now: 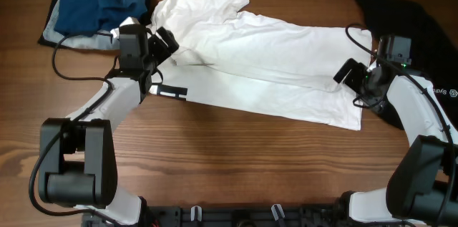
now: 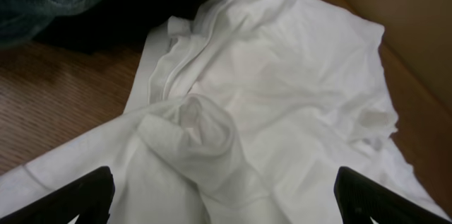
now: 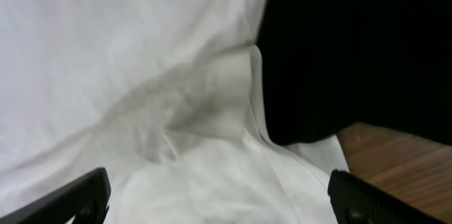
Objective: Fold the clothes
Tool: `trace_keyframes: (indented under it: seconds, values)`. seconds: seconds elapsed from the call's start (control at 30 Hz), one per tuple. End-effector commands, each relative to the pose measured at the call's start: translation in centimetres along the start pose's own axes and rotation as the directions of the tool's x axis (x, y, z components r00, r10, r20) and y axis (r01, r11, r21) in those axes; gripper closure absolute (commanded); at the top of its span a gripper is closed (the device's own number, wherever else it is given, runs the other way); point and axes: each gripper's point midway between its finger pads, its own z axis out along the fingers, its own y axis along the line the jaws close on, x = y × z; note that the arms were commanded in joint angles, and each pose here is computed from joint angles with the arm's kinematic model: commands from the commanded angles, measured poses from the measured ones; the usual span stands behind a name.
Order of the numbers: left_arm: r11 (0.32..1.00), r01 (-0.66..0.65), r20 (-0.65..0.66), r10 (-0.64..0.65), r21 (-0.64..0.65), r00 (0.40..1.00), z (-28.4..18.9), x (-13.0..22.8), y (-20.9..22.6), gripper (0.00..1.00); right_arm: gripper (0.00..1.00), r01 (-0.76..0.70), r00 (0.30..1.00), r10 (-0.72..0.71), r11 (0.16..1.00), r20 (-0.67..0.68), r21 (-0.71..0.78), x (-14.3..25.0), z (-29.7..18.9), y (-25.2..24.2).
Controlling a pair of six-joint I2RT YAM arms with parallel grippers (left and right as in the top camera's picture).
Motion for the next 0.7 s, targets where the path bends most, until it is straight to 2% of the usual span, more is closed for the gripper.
trace_keyframes:
  seconds: [0.0,0.13,0.2,0.3,0.37,0.4,0.47,0.57,0.67]
  values:
    - [0.98,-0.194,0.022,0.193,0.051,0.981,-3.3,-3.7,-3.9,0.0,0.0,0.119,0.992,-0.117,0.992,0.047,-0.038,-2.8,-4.4,2.0]
    - [0.922,-0.38,-0.072,0.385,0.08,0.92,-8.4,-7.3,-9.0,0.0,0.01,0.244,0.967,-0.239,0.969,0.09,-0.049,-5.3,-12.2,4.2]
    - [0.874,-0.475,-0.049,0.481,0.104,0.875,-10.6,-9.2,-12.0,0.0,0.0,0.282,0.952,-0.272,0.958,0.137,-0.054,-6.3,-15.2,5.0]
    - [0.806,-0.577,0.023,0.579,0.135,0.815,-11.0,-10.8,-15.8,0.0,0.01,0.305,0.938,-0.288,0.95,0.193,-0.062,-7.4,-17.5,5.8]
    - [0.763,-0.634,0.095,0.627,0.128,0.773,-8.8,-12.1,-18.2,0.0,0.01,0.304,0.938,-0.287,0.951,0.193,-0.063,-7.4,-17.4,5.9]
    - [0.732,-0.669,0.126,0.657,0.128,0.743,-6.3,-12.5,-19.6,0.0,0.0,0.304,0.94,-0.288,0.951,0.183,-0.064,-7.4,-17.0,5.9]
    - [0.702,-0.699,0.123,0.688,0.135,0.715,-2.5,-11.9,-20.6,0.0,0.01,0.303,0.942,-0.289,0.951,0.17,-0.063,-7.4,-16.6,5.9]
    - [0.643,-0.751,0.097,0.746,0.153,0.659,4.3,-9.3,-21.5,0.0,0.0,0.301,0.945,-0.289,0.952,0.153,-0.061,-7.2,-16.2,5.8]
    - [0.573,-0.807,0.107,0.802,0.143,0.588,9.2,-6.5,-22.0,0.0,0.0,0.299,0.947,-0.288,0.953,0.142,-0.059,-7.0,-16.0,5.7]
